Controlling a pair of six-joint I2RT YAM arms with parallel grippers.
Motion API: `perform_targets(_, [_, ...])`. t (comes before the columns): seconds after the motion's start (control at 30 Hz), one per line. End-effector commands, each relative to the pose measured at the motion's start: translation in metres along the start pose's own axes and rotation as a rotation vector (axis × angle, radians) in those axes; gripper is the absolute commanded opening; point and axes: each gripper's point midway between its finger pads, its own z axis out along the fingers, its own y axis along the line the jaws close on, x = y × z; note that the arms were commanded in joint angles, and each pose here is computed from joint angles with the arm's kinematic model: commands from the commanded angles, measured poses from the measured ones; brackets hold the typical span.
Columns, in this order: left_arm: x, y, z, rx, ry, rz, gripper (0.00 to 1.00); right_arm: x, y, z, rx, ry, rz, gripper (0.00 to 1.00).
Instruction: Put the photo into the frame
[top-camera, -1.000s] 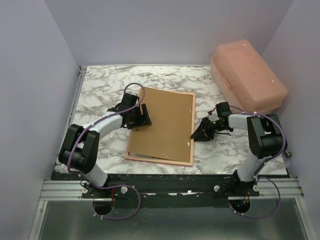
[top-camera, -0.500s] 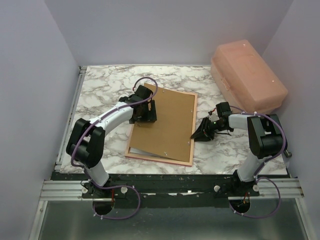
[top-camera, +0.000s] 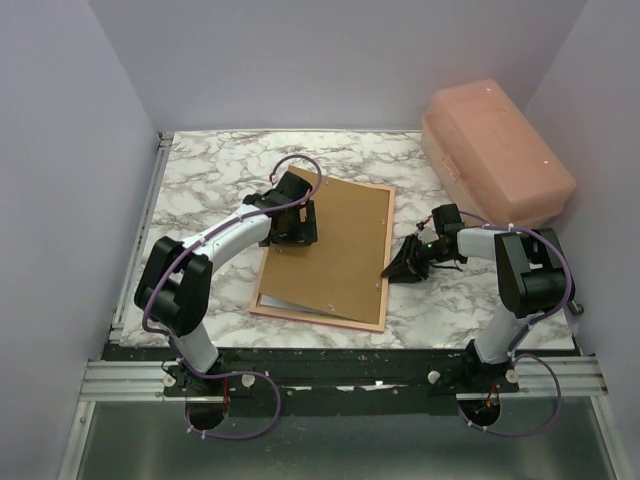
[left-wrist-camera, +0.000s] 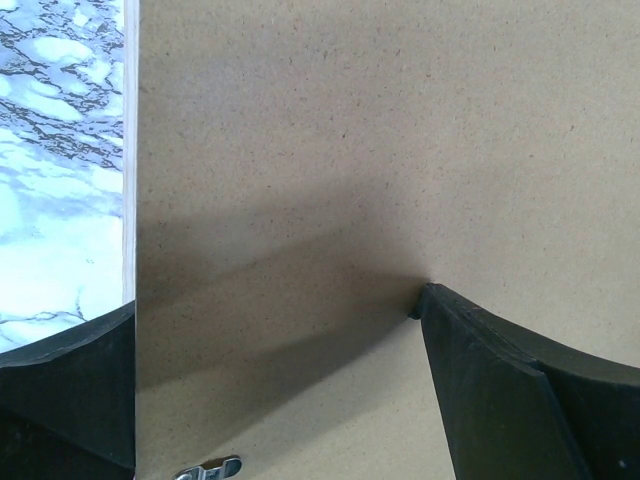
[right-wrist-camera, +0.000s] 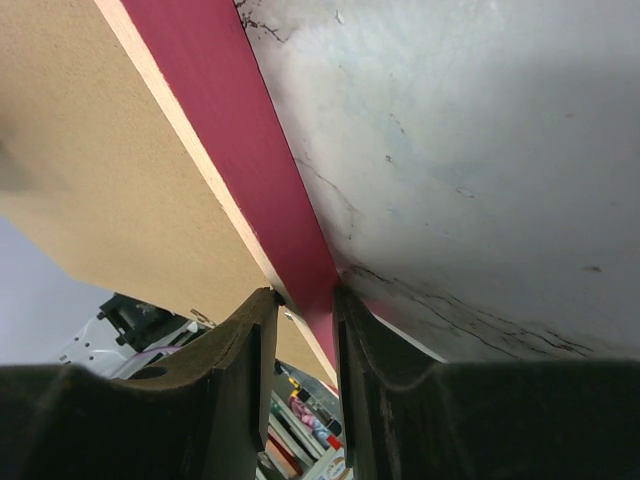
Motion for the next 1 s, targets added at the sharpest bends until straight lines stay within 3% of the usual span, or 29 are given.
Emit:
perform_targets(0.0, [0.064,0.016,0.012,-0.051,0.180,0.112,0.98,0.015,-0.039,0.011,0.144,0.024,0.020,0.35])
perform_targets(0.3, [0.059,0.014,0.008,0.095,0.173,0.021,0.98,0.014,-0.036,0.007,0.148,0.017,0.013,0.35])
perform_targets(0.97, [0.054,0.038,-0.001,0.016,0.181,0.071,0.99,0.002,-0.032,-0.004,0.221,-0.035,-0.047,0.37])
